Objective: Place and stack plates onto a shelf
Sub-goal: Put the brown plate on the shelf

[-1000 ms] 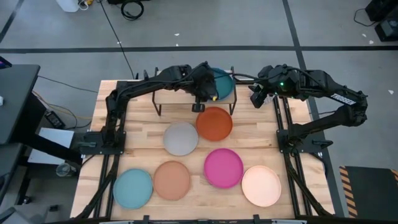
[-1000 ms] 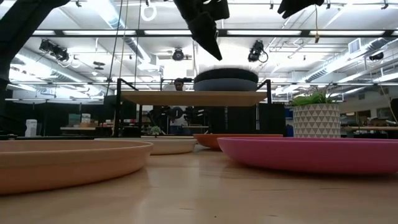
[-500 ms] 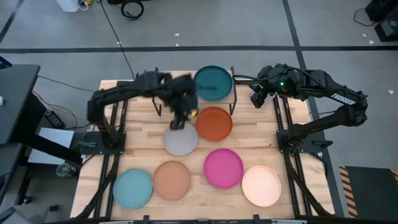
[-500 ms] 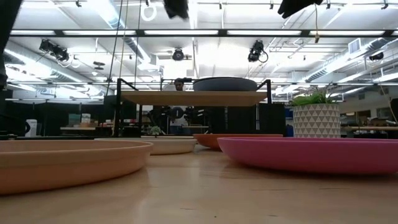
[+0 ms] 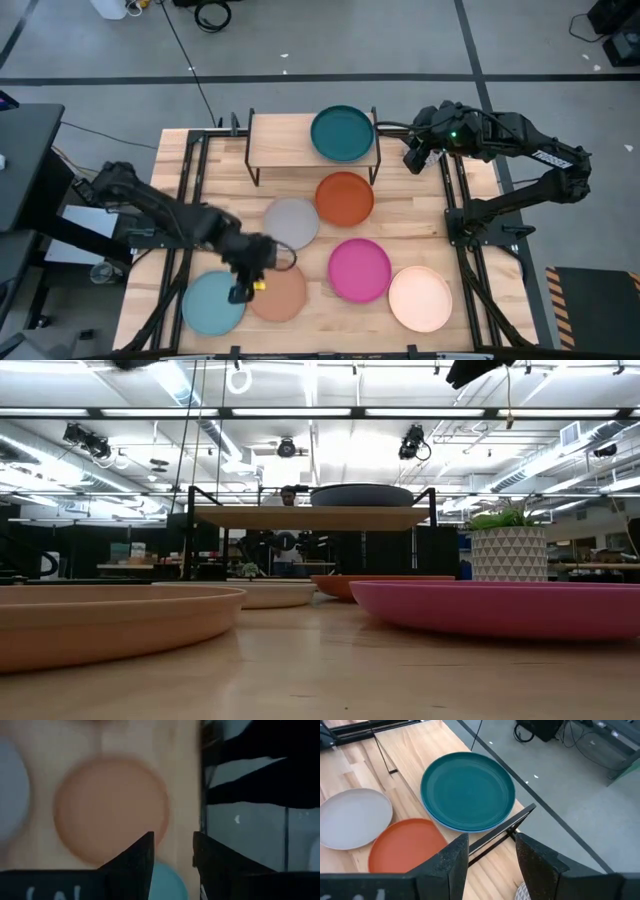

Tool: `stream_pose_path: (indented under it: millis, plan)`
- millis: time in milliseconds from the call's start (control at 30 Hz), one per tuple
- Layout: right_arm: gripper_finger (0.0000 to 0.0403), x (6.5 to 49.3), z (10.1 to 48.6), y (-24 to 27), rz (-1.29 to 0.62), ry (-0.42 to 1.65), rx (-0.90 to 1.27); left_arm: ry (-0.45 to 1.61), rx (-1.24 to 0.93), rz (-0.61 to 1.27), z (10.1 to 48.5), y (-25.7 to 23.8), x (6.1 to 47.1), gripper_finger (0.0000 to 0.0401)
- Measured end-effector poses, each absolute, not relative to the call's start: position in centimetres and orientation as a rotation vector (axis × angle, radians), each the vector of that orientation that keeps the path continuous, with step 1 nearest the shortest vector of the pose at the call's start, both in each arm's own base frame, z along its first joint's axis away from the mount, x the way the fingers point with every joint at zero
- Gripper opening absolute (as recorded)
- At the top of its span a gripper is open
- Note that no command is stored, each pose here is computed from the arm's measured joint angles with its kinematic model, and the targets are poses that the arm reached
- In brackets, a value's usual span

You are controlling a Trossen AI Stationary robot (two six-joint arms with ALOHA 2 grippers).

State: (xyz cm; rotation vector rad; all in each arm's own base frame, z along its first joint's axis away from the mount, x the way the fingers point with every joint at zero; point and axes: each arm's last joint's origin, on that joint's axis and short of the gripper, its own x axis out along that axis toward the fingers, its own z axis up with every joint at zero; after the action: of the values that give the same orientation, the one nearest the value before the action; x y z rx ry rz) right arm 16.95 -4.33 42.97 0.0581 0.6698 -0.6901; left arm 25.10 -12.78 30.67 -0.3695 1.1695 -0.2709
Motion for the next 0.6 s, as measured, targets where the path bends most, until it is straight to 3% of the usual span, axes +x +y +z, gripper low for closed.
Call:
stream_pose_path:
  millis: [233, 600]
  plan:
    - [0.0170, 17.1, 43.2, -4.3, -0.686, 0.641, 0.062, 1.334, -0.611, 0.045, 22.1, -14.0, 22.8, 0.0142]
    - [0.0170, 17.3, 43.3, -4.3, -0.665, 0.626, 0.071, 1.217, -0.873, 0.470, 16.6, -12.2, 21.1, 0.0142]
